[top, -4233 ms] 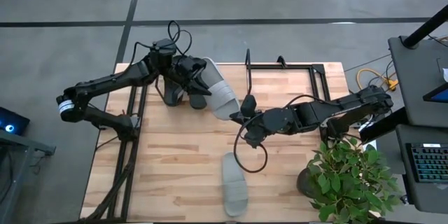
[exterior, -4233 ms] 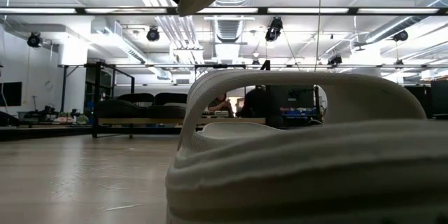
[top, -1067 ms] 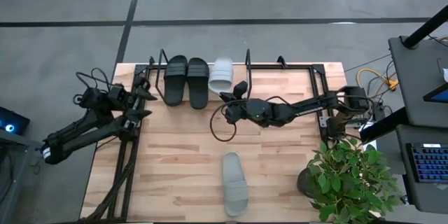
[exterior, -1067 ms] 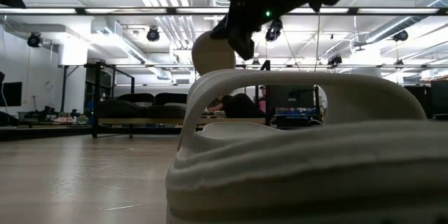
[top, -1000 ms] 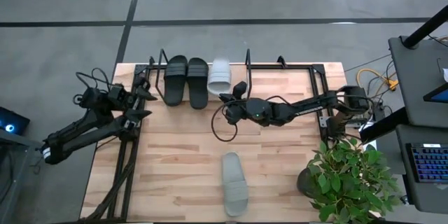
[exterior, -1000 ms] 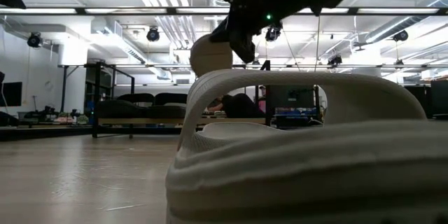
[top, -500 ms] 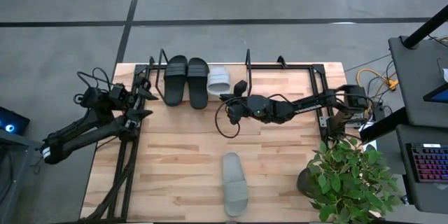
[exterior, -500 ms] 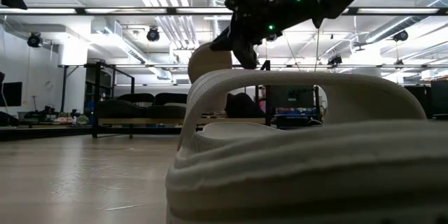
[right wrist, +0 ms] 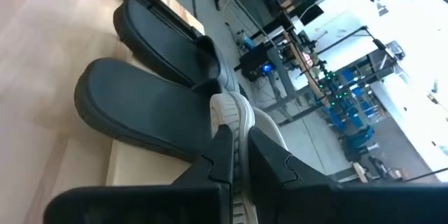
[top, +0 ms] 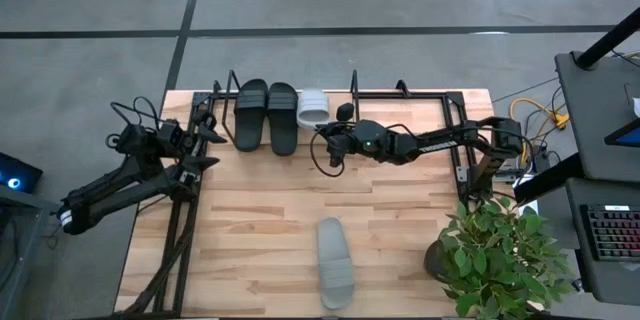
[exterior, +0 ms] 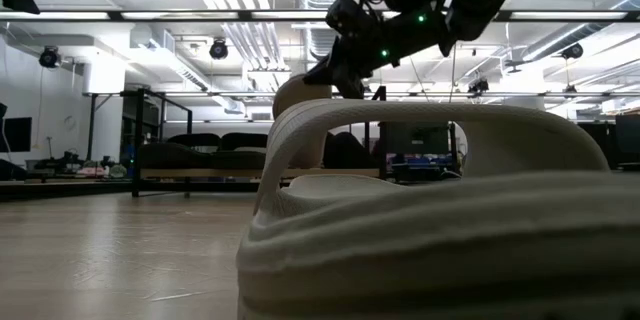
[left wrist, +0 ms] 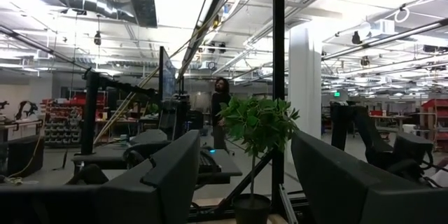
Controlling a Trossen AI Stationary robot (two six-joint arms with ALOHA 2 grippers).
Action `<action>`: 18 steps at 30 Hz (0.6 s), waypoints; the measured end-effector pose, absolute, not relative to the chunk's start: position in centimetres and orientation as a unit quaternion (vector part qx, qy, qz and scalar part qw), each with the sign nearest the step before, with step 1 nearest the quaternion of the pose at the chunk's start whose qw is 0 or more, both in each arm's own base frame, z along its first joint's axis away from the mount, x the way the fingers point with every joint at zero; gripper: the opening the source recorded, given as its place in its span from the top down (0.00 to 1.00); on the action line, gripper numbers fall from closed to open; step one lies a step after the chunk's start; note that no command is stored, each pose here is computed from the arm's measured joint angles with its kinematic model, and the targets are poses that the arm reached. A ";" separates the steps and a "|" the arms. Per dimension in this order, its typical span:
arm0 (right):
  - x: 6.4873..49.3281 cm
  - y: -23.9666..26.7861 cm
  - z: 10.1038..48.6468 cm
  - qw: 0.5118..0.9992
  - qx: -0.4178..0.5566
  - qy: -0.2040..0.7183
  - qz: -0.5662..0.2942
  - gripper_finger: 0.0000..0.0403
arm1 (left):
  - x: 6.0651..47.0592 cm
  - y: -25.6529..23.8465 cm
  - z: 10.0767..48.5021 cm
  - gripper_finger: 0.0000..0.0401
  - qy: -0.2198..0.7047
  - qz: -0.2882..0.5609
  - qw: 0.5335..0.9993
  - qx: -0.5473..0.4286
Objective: Pick and place slides into the shelf
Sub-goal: Put the left gray slide on the shelf
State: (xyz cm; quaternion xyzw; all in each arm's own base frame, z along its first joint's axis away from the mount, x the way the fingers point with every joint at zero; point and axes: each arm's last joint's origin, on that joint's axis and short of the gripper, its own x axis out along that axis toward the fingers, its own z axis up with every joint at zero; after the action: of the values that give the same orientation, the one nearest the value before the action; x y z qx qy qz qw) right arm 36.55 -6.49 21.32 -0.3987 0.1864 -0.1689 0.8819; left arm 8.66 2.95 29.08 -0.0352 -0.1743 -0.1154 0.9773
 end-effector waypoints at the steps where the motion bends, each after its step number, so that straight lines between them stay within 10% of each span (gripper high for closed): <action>1: 36.6 -6.5 21.3 0.883 -0.396 0.186 -0.169 0.97 | 8.7 3.0 29.1 0.47 -0.174 -0.116 0.977 -0.035; 18: 37.8 -6.6 15.5 0.888 -0.357 0.253 -0.140 0.97 | 8.9 3.1 29.0 0.47 -0.168 -0.114 0.978 -0.039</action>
State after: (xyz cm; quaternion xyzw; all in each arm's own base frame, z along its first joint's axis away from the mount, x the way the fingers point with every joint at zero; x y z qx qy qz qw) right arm 37.78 -6.62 15.49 -0.3569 0.2527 -0.1405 0.8883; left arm 8.91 3.10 28.97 -0.0390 -0.1684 -0.1144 0.9783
